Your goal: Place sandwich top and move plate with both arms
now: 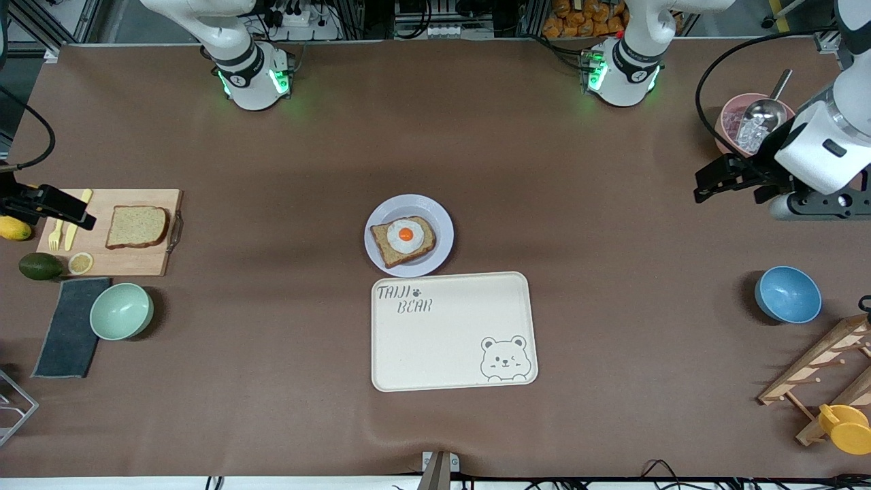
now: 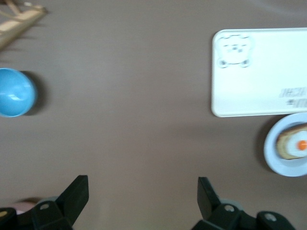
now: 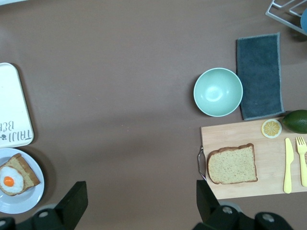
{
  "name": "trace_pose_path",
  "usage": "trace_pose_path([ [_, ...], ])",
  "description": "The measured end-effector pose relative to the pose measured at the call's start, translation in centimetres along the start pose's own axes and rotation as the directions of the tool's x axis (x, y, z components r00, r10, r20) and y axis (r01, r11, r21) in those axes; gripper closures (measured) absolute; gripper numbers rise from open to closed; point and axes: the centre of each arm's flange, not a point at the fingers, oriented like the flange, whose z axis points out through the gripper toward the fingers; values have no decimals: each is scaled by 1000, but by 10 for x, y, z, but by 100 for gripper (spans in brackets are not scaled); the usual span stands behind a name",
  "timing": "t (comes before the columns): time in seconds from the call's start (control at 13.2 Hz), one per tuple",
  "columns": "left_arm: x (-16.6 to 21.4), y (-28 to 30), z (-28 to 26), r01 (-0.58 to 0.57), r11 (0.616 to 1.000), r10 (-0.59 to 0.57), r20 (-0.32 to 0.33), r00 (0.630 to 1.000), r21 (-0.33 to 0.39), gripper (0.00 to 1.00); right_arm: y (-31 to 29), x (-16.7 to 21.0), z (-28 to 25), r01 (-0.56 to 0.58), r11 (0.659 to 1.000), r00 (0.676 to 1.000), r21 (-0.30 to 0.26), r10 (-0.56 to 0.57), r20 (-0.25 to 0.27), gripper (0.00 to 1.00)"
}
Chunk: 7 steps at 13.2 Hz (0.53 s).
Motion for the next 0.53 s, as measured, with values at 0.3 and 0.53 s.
trace_pose_path([
  [0.3,26,-4,44,58,984,-52,40,998,-170,0,38,4,21,-37,999,998,-1,37,41,0],
  [0.53,37,-1,95,124,947,-104,84,991,-297,0,55,2,39,-60,998,995,-1,60,79,0],
])
